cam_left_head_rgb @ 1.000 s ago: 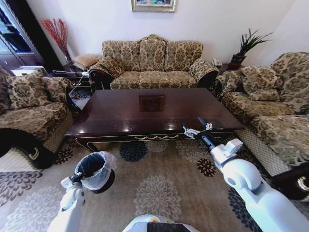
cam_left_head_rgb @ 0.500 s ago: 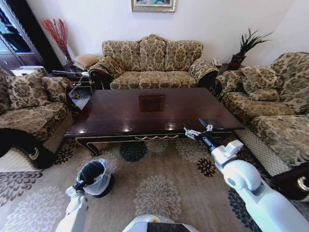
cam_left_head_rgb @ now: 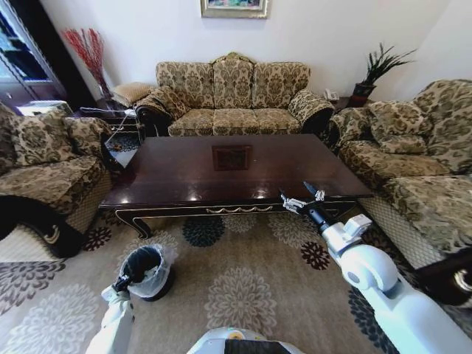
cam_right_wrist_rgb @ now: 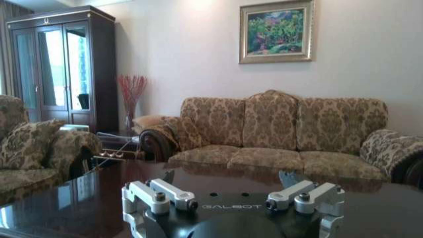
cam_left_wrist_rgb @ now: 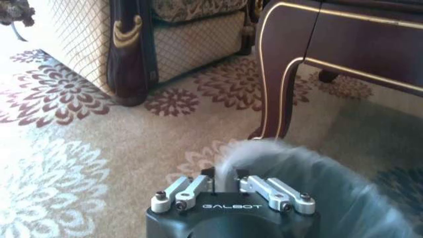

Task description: Move to the front of the table and place the trash on the table into the trash bin.

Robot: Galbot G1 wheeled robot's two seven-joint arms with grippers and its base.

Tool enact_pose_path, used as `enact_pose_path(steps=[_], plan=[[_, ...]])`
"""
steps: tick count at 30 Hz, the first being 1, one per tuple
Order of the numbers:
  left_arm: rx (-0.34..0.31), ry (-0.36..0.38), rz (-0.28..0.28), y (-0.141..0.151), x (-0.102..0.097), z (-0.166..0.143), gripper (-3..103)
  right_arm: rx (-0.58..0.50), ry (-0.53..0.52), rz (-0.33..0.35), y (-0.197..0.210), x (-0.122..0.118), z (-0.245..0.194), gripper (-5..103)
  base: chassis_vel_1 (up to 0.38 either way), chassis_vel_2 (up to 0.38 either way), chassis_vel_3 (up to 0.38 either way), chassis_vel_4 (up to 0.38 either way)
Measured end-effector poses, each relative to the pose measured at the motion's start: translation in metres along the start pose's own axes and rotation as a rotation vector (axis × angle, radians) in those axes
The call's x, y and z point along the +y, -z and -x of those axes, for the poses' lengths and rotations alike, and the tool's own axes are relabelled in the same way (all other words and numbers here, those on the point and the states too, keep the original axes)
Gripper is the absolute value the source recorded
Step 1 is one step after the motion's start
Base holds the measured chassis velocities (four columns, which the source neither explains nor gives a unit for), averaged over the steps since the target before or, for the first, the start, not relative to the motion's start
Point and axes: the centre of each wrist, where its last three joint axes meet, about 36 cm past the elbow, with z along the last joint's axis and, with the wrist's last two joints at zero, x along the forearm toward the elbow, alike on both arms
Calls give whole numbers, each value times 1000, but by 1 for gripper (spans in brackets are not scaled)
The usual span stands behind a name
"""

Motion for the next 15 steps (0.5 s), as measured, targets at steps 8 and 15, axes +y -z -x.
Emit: enact_pose_path(steps=[8, 15], plan=[[-15, -6, -14, 6, 8, -13, 51, -15, 7, -5, 6, 0, 2, 100, 0, 0, 0, 0], [-66, -36, -9, 47, 3, -32, 78, -28, 10, -4, 14, 1, 0, 100, 0, 0, 0, 0]])
